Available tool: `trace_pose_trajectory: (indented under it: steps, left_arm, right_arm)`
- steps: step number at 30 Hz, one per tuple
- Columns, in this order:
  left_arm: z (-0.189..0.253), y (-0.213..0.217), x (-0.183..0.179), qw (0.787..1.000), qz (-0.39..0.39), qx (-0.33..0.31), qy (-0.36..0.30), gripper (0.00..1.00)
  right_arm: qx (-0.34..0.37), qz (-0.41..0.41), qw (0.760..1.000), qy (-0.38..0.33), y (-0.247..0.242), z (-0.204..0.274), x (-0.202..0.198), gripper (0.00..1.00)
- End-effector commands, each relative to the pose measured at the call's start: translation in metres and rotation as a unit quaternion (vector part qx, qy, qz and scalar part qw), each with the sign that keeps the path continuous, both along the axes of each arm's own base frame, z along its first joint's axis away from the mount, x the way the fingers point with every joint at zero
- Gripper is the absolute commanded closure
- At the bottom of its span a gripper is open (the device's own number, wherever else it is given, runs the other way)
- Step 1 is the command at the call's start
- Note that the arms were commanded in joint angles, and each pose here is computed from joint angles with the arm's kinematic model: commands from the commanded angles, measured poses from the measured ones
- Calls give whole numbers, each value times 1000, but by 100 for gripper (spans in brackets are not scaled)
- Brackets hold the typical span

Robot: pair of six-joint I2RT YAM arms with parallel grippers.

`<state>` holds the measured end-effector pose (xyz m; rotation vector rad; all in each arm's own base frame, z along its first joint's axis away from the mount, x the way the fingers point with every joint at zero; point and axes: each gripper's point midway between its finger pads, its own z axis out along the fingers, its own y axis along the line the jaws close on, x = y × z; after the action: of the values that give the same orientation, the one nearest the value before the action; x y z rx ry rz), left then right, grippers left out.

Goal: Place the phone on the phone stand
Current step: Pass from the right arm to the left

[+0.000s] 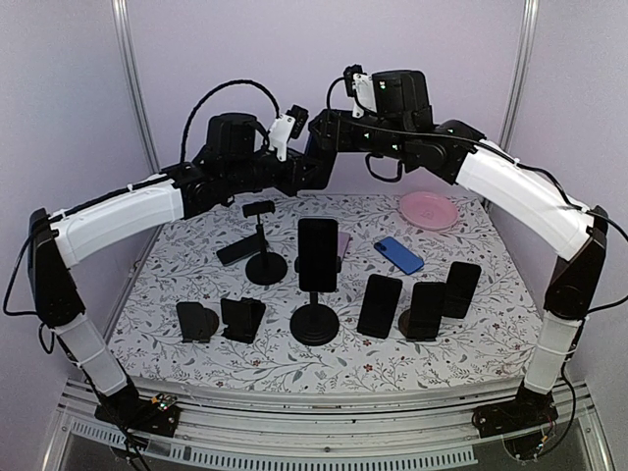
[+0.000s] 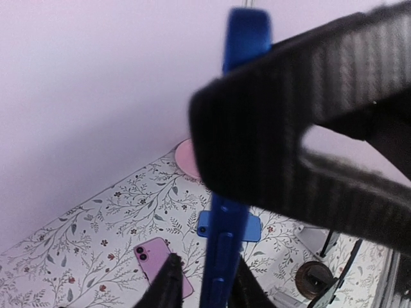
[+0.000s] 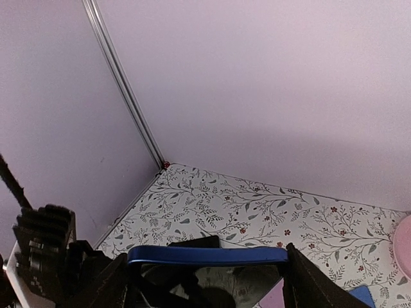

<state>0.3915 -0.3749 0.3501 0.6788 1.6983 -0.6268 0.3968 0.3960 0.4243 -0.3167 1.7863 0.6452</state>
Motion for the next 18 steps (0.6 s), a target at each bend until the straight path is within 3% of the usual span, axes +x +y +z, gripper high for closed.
trace_pose_trajectory:
  steps: [1, 2, 3, 11, 18]
  left_arm:
    - [16, -1, 0, 1000, -4, -12, -22, 91]
    - [18, 0, -2, 1000, -4, -13, -24, 99]
    - [20, 2, -5, 1000, -5, -15, -26, 100]
    - [34, 21, -39, 998, -32, -36, -41, 100]
    - [45, 50, -84, 995, -59, -69, -32, 100]
  right_arm:
    - [53, 20, 997, -45, -7, 58, -21, 37]
    - [53, 23, 997, -44, -6, 58, -23, 36]
    - [53, 27, 997, -43, -5, 58, -25, 35]
    - [57, 82, 995, -24, 10, 53, -50, 6]
    - [55, 149, 987, -27, 23, 53, -87, 1]
